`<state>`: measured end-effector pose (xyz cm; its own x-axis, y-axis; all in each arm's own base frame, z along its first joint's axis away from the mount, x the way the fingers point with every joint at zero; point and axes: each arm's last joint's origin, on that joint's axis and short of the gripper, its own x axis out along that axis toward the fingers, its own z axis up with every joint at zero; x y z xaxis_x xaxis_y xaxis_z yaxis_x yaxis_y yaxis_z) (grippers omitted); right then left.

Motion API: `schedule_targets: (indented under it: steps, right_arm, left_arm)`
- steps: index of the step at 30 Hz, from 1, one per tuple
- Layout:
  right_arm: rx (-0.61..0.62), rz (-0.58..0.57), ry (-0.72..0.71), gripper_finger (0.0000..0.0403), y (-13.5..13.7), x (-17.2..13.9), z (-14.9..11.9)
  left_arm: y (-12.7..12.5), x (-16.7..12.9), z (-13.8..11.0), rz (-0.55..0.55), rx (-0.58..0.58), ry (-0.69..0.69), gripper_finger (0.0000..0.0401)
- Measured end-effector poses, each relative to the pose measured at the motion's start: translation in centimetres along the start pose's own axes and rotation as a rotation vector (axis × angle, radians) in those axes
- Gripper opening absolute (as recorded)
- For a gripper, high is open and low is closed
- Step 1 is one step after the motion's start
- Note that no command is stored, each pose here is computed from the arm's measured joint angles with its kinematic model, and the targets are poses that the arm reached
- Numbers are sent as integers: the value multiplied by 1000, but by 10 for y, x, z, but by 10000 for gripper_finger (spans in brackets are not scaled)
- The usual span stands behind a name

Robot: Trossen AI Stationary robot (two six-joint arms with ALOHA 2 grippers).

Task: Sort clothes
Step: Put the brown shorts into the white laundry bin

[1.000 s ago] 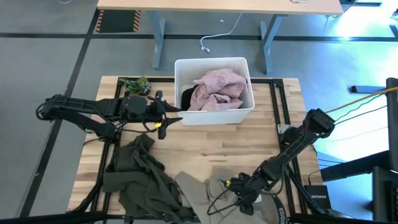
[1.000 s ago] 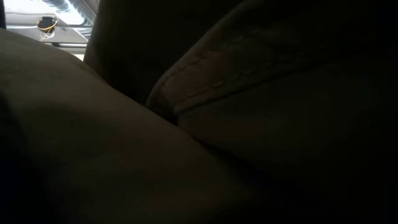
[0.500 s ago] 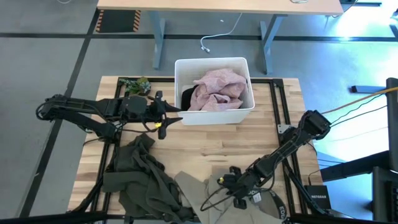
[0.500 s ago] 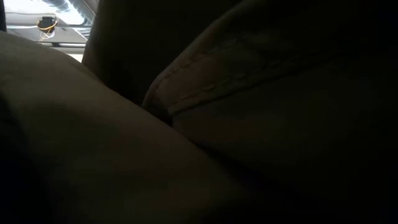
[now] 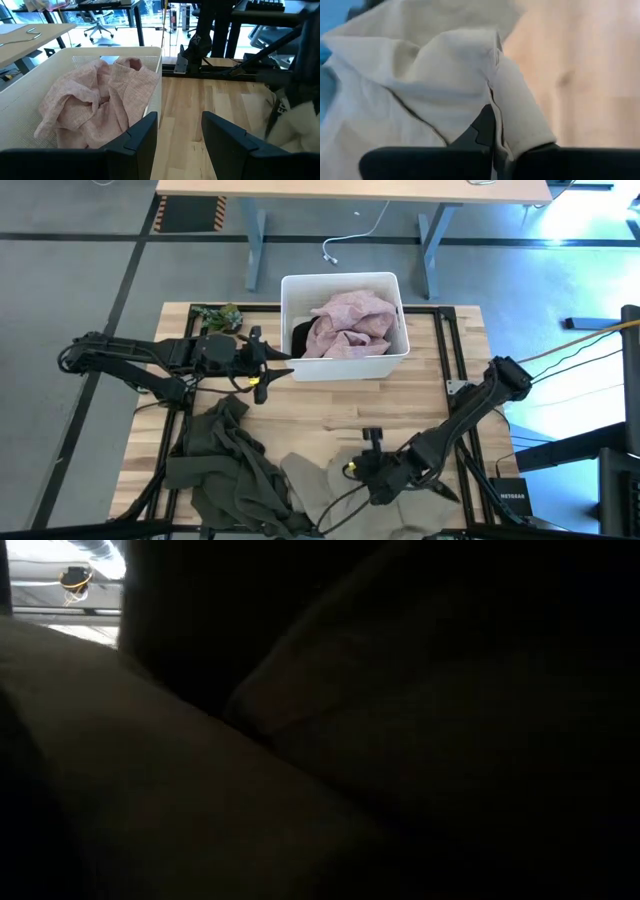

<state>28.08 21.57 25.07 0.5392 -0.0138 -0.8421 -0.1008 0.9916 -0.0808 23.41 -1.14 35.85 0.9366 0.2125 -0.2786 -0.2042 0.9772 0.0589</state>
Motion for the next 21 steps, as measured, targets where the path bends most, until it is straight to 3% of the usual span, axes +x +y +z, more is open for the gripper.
schedule_targets:
  steps: [8,21]
  right_arm:
    - [-142,-278,-79,10,-32,-68,51]
    - [-181,-553,-353,13,-112,-174,120]
  left_arm:
    - [0,0,0,0,0,0,149]
    - [0,0,-1,0,2,6,149]
